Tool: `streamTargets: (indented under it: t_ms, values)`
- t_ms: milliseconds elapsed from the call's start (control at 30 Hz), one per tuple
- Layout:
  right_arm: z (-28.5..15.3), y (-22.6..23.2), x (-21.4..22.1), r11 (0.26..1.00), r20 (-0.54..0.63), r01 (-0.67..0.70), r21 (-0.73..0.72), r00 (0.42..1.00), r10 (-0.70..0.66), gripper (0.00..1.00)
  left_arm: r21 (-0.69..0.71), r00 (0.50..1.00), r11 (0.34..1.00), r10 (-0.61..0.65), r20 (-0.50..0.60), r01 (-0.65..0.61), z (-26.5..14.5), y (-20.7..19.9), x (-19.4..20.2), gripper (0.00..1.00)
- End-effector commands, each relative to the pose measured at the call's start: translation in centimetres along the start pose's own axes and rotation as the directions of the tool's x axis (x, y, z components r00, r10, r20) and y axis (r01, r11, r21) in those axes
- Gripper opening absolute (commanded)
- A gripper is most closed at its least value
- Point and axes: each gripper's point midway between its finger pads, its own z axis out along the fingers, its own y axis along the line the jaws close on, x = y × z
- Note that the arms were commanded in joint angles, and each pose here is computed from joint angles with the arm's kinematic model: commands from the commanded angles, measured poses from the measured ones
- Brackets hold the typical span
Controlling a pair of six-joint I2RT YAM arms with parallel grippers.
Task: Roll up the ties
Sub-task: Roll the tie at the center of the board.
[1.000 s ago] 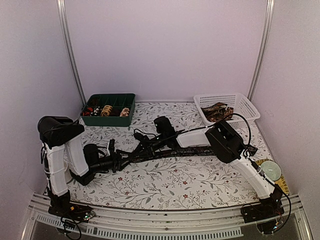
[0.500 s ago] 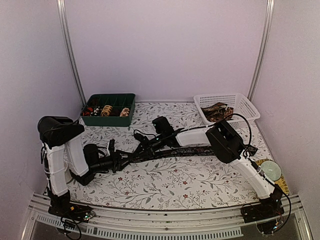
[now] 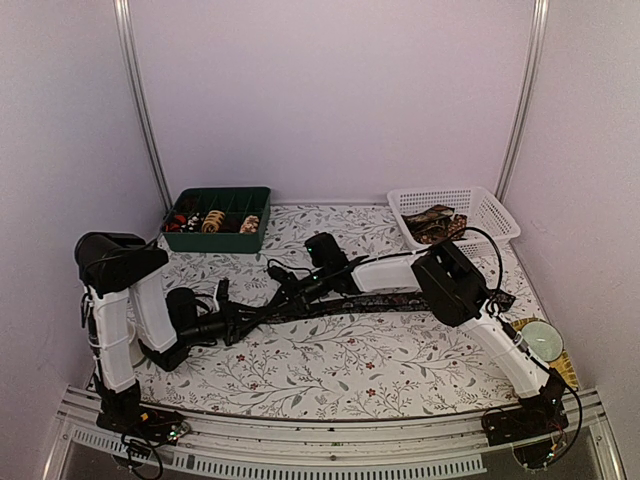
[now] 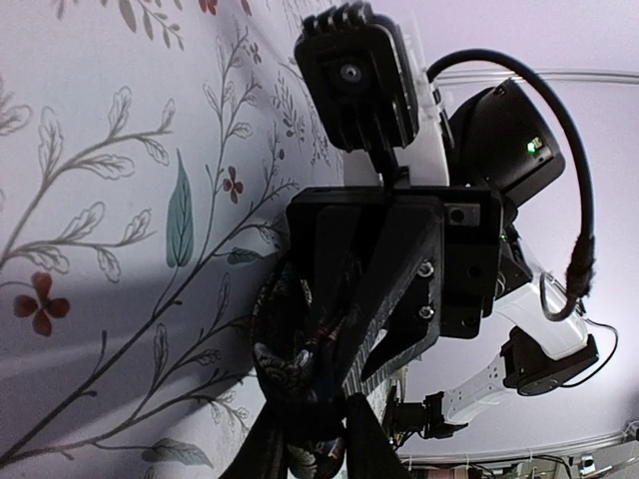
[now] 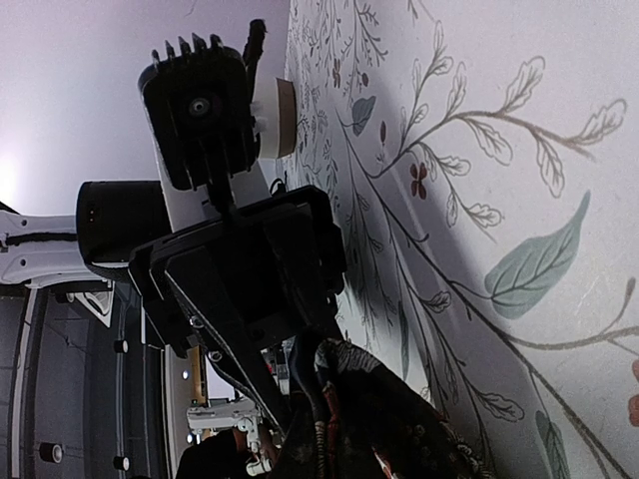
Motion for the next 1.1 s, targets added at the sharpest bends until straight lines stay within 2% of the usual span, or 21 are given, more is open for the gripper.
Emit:
streamTargets:
  t_ms: [0, 200, 367, 433, 600, 733, 900, 1067]
  values:
    - [0.4, -7.2, 1.0, 0.992, -0.008, -0.123, 0.031, 0.992, 0.124, 0.00, 0.215, 0.986, 0.964, 0.144, 0.089, -0.160, -0.9, -6.0, -1.6, 0.16]
    - [0.5, -7.2, 1.1, 0.990, -0.022, -0.142, -0.001, 0.990, 0.142, 0.00, 0.206, 0.987, 0.967, 0.137, 0.088, -0.153, -1.0, -5.7, -1.6, 0.01]
    - [0.4, -6.7, 0.9, 0.991, -0.021, -0.134, -0.010, 0.991, 0.134, 0.04, 0.182, 0.990, 0.975, 0.115, 0.086, -0.129, -0.9, -4.8, -1.6, 0.00]
    - [0.4, -6.5, 0.9, 0.991, -0.023, -0.132, -0.012, 0.991, 0.132, 0.11, 0.171, 0.990, 0.978, 0.107, 0.090, -0.121, -0.9, -4.5, -1.6, 0.00]
    - [0.0, -5.3, 0.8, 0.993, -0.008, -0.119, 0.005, 0.993, 0.119, 0.36, 0.095, 0.992, 0.990, 0.094, 0.085, -0.102, -0.9, -2.9, -1.6, 0.00]
    - [-1.3, -3.8, -0.1, 0.994, 0.047, -0.077, 0.079, 0.996, 0.073, 0.45, -0.016, 0.995, 0.996, 0.086, 0.060, -0.085, -0.9, -0.7, -1.3, 0.00]
    - [-4.0, -1.3, -1.3, 0.982, 0.125, 0.011, 0.189, 0.992, -0.035, 0.54, -0.107, 0.993, 0.989, 0.105, 0.047, -0.100, -0.8, -0.1, -1.7, 0.00]
    - [-5.9, 1.7, -1.5, 0.959, 0.145, 0.113, 0.260, 0.977, -0.155, 0.57, -0.240, 0.992, 0.963, 0.127, 0.011, -0.121, -0.8, 1.4, -2.0, 0.00]
